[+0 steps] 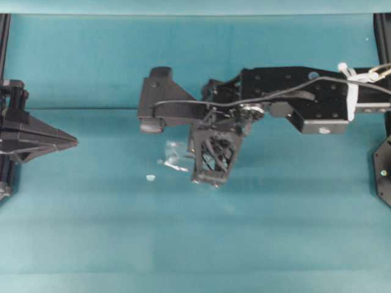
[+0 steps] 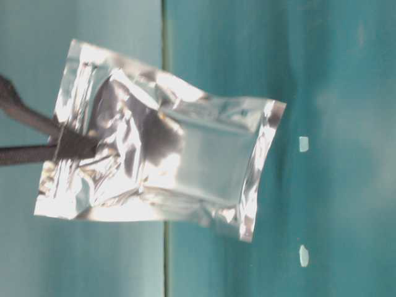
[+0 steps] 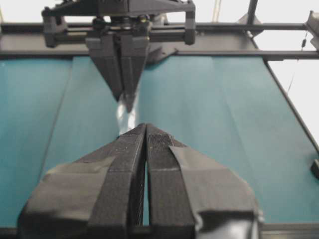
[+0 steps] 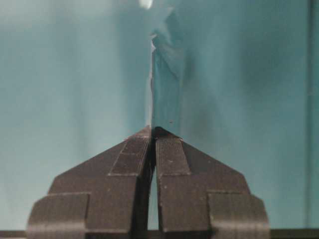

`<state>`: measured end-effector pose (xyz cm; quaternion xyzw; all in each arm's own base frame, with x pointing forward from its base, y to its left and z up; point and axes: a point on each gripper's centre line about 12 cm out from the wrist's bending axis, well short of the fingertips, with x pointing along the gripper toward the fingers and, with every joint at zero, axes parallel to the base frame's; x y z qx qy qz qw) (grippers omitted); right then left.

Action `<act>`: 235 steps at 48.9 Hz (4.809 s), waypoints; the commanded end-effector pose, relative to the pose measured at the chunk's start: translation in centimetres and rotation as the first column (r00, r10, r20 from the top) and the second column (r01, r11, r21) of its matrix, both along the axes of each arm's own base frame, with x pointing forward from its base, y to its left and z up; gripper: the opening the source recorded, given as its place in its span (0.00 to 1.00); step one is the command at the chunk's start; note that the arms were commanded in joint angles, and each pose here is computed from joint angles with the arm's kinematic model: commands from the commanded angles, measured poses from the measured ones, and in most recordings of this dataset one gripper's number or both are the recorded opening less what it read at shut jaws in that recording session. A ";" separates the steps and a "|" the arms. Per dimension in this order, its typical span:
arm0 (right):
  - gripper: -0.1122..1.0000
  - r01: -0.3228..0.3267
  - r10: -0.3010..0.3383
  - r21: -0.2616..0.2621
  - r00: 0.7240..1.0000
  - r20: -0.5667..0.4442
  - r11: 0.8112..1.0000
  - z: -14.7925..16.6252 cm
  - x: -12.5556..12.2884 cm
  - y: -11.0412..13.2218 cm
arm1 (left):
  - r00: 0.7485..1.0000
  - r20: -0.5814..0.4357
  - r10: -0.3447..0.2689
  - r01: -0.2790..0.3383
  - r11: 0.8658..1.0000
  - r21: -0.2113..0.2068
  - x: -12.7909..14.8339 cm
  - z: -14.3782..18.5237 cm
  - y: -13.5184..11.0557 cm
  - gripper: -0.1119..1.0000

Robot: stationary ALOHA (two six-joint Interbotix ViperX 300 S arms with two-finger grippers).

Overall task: Hand over the silver zip bag and make it stand upright.
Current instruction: 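Lift the bag with the right gripper and rotate it to hang vertically, then move the open left gripper right to the bag's free left edge, then close the left gripper on the bag's left edge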

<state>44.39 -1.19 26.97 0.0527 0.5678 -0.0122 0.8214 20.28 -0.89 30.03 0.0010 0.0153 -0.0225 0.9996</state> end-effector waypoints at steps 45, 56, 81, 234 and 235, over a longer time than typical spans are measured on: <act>0.12 -0.175 0.167 -0.094 0.982 -0.086 0.980 -1.4 0.6 1.5 | 1.000 -0.026 0.018 -0.018 1.000 -0.001 0.2 -1.6 0.4 0.11; 0.12 -0.184 0.171 -0.097 0.978 -0.123 0.978 -1.5 0.2 1.4 | 0.997 -0.065 0.028 -0.032 0.998 -0.054 0.6 -2.5 0.5 0.37; 0.12 -0.184 0.171 -0.115 0.979 -0.115 0.976 -1.1 0.6 1.3 | 0.984 -0.175 0.027 -0.048 0.992 -0.116 2.2 -5.2 0.4 0.91; 0.69 -0.147 0.138 -0.083 0.985 -0.105 0.986 -1.4 0.4 1.9 | 0.952 -0.303 0.055 -0.108 0.981 -0.161 19.4 -20.8 1.5 0.37; 0.76 -0.146 0.137 -0.084 0.985 -0.103 0.986 -1.3 0.3 1.9 | 0.952 -0.303 0.053 -0.106 0.981 -0.161 19.4 -20.8 1.4 0.37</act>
